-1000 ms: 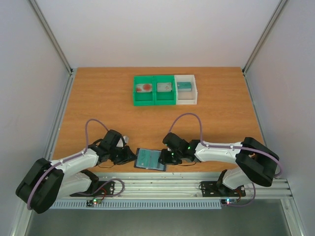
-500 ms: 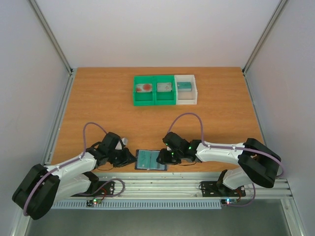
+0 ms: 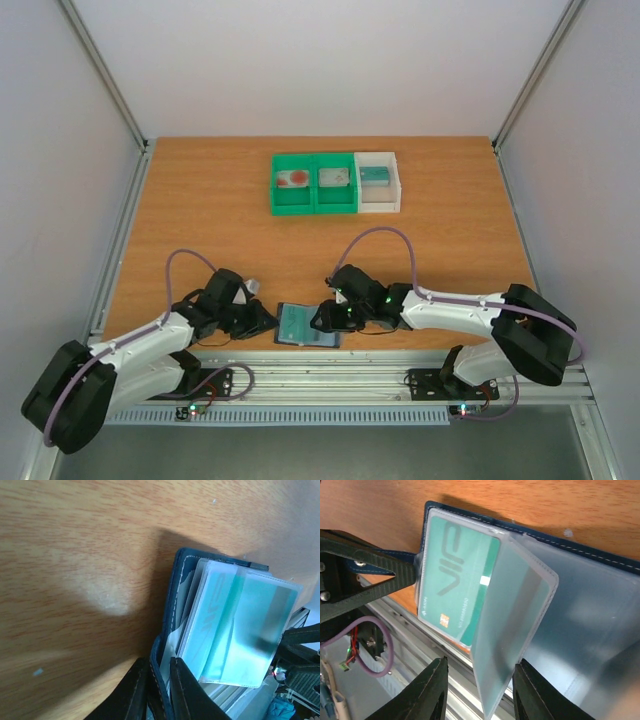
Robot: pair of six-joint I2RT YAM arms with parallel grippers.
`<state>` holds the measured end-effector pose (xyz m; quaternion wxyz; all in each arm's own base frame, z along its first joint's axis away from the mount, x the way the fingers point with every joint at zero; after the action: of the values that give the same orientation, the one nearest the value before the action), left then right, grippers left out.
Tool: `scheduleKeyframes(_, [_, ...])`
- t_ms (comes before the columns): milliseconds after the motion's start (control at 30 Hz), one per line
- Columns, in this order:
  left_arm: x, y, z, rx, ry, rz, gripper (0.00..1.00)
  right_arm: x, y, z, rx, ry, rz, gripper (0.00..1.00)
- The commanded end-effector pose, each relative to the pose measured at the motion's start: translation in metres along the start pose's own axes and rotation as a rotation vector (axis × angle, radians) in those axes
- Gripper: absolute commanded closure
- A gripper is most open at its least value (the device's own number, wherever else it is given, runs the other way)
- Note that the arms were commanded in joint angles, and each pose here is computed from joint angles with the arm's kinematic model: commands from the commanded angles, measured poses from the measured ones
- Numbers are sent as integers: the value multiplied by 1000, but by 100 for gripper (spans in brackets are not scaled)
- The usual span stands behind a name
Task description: Take the credit cards out of the card holder
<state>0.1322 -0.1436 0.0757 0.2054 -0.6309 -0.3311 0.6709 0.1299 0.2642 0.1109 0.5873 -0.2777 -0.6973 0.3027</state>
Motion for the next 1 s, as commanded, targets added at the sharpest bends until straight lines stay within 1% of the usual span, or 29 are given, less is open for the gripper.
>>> scheduleKeyframes(0, [-5,-2,2,-4,19,34,86,22,-9,-7,-26,-46,-88,63])
scheduleKeyframes(467, [-2,-4,5,-5,12,34,85,35,-3,-10,-8,-46,-200,57])
scheduleKeyframes(733, [-2,-6,7,-7,4,44,86,42,5,-12,16,-40,-254,52])
scheduleKeyframes(967, [0,-8,10,-7,-4,43,86,46,12,-13,41,-35,-292,51])
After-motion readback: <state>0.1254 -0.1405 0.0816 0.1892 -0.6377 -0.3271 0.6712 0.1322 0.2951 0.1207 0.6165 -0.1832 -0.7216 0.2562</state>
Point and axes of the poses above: each gripper's point midway between its finger pads, its own y axis out along the fingers, its own x axis along the line the jaws close on, z = x × y, the point moved 7 cm from there along -y, back along the fingers, and after that the axes turned 2 degrees about y, right-handed, at the moved point
